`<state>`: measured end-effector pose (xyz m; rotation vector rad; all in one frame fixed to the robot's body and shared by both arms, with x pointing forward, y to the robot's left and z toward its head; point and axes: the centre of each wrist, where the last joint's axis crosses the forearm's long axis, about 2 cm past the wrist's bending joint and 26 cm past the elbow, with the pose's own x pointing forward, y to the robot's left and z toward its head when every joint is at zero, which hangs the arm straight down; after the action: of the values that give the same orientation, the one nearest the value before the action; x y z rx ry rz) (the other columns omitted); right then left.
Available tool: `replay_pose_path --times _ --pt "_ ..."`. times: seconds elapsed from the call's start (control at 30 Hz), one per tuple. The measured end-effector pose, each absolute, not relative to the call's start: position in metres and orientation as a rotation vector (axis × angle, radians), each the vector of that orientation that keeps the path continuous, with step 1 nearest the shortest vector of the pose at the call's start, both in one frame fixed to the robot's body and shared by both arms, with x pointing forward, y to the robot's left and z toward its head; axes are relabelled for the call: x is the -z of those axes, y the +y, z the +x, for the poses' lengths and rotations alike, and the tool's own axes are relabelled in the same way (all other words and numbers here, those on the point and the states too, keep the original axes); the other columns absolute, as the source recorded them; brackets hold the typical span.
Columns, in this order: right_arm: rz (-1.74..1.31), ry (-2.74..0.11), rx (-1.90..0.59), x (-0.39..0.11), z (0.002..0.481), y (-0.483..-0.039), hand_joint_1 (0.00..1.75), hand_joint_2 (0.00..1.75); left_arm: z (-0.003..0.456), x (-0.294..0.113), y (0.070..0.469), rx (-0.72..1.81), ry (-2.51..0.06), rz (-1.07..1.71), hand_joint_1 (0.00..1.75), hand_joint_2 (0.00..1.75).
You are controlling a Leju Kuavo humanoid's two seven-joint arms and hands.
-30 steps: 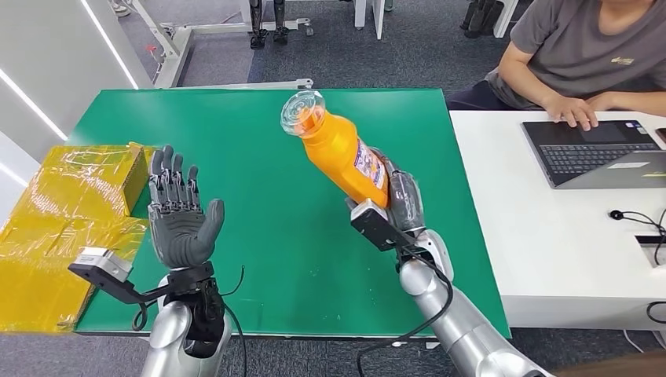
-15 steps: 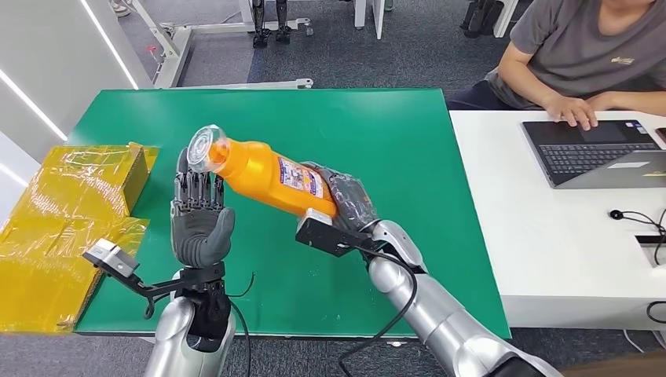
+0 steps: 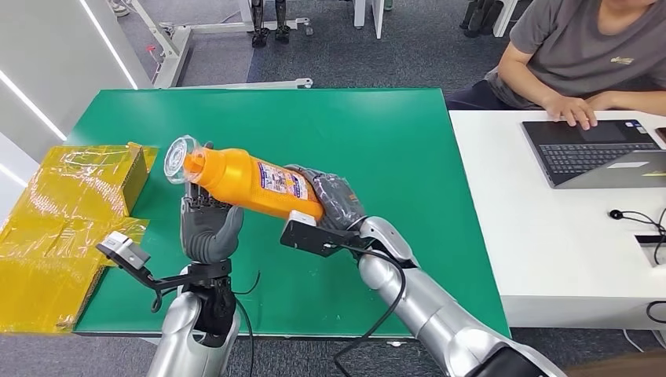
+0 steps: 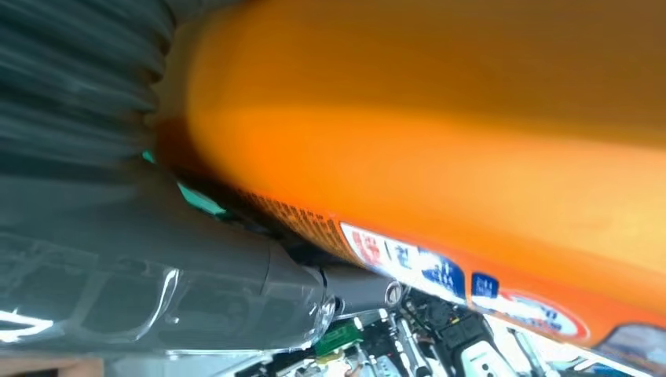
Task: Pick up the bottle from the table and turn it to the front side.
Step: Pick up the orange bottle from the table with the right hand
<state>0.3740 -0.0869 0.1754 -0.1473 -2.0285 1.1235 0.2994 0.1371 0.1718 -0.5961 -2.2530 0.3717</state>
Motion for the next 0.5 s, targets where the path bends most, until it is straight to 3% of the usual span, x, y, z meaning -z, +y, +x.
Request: replay_pose_path --times 0.5 --pt "-0.059 -1.823 -1.411 -0.1659 0.3768 -0.0802 1.75 1.75 0.3052 -0.1633 0.1390 -0.360 -2.226 -0.496 0.00 1.75"
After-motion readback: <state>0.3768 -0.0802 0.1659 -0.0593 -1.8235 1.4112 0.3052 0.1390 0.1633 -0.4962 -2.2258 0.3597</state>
